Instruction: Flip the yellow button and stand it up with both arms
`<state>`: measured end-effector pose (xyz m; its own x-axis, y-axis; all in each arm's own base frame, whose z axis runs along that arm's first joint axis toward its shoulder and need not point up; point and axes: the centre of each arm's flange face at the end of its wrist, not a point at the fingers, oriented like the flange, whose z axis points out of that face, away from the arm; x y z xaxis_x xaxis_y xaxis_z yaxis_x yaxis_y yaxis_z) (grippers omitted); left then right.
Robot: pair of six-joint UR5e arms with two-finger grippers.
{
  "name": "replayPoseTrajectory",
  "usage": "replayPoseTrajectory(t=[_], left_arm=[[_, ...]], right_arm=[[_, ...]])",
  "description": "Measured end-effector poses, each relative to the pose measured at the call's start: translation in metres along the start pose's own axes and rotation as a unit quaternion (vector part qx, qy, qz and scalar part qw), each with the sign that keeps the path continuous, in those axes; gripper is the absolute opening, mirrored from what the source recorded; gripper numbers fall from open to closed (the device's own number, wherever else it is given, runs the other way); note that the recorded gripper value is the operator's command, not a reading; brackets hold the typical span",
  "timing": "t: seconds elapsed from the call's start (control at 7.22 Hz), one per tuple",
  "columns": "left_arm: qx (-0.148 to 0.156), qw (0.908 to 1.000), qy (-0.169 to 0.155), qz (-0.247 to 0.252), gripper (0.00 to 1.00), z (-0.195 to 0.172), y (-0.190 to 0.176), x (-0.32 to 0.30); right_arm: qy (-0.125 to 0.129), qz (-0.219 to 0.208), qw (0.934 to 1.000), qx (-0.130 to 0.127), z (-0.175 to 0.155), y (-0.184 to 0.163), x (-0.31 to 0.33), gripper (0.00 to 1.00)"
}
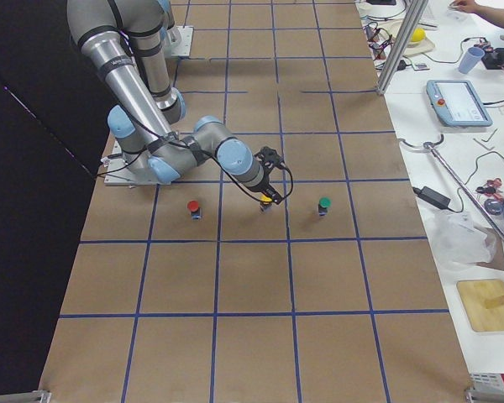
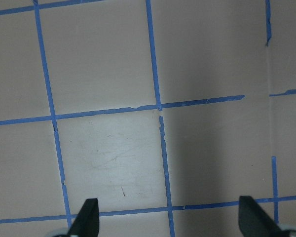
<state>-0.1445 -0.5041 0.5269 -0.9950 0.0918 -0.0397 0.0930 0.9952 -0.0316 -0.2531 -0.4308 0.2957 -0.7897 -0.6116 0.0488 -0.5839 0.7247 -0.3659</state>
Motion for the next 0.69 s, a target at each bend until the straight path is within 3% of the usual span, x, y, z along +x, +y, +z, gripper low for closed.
replayPoseTrajectory(t=[0.28,0.42,0.55,0.69], left_arm=[[0.000,1.0000,0.000,0.000,1.00,0.000,0.000,0.000],[0.000,1.0000,0.000,0.000,1.00,0.000,0.000,0.000],[0.000,1.0000,0.000,0.000,1.00,0.000,0.000,0.000],[0.000,1.0000,0.000,0.000,1.00,0.000,0.000,0.000]], right_arm=[[0.006,0.088,0.9952,-0.043,-0.037,-0.056,-0.029,1.00],[0.002,0.148,0.9866,-0.068,-0.057,-0.090,-0.045,1.00],[0.001,0.210,0.9734,-0.092,-0.075,-0.127,-0.061,1.00],[0.003,0.272,0.9550,-0.118,-0.090,-0.165,-0.082,1.00]])
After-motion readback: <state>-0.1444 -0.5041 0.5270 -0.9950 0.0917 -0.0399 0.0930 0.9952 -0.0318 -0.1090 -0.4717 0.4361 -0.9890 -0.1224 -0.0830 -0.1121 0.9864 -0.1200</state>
